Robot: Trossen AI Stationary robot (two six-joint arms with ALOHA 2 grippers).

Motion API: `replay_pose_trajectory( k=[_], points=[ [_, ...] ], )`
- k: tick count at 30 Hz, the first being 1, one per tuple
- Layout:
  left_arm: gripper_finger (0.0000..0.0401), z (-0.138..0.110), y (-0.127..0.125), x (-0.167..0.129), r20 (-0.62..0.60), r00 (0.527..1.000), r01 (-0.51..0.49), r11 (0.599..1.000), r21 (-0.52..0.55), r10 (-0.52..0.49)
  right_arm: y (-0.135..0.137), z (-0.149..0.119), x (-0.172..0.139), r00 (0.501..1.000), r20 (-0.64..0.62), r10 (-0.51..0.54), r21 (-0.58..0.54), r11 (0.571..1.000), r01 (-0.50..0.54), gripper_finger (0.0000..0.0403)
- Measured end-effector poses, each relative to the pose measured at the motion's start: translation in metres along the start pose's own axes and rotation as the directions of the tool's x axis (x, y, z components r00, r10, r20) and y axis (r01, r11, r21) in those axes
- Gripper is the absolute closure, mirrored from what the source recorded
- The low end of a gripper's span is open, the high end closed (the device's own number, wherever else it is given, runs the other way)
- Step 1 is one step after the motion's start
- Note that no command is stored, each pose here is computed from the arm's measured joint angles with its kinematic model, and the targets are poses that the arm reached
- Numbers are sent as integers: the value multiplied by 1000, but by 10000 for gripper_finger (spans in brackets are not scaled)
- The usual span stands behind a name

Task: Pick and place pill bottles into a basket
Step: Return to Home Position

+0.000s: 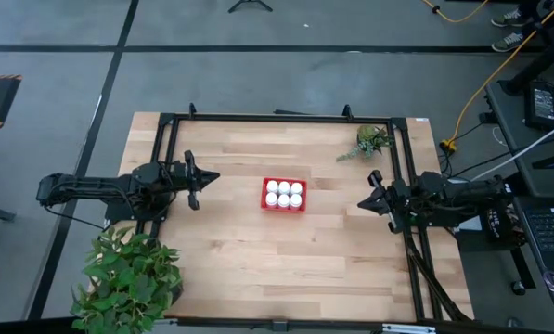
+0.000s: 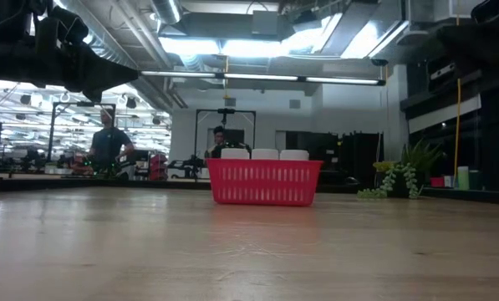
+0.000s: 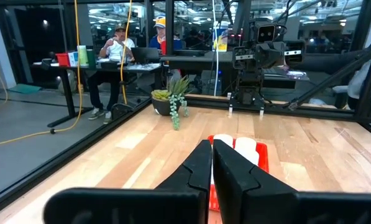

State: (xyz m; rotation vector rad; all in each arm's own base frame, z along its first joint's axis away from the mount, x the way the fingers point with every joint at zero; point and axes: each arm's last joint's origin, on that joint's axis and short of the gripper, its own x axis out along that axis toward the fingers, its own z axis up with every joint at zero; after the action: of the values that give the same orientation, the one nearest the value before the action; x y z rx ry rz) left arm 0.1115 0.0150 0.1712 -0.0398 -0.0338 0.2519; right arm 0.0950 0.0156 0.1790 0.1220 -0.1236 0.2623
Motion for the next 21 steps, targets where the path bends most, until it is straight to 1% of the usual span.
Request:
replay_pose_trajectory(
  k=[21],
  points=[
    [390,0,0,0,0,1000,0,1000,0,0,0,0,0,1000,0,0,0,1000,0,391]
  ],
)
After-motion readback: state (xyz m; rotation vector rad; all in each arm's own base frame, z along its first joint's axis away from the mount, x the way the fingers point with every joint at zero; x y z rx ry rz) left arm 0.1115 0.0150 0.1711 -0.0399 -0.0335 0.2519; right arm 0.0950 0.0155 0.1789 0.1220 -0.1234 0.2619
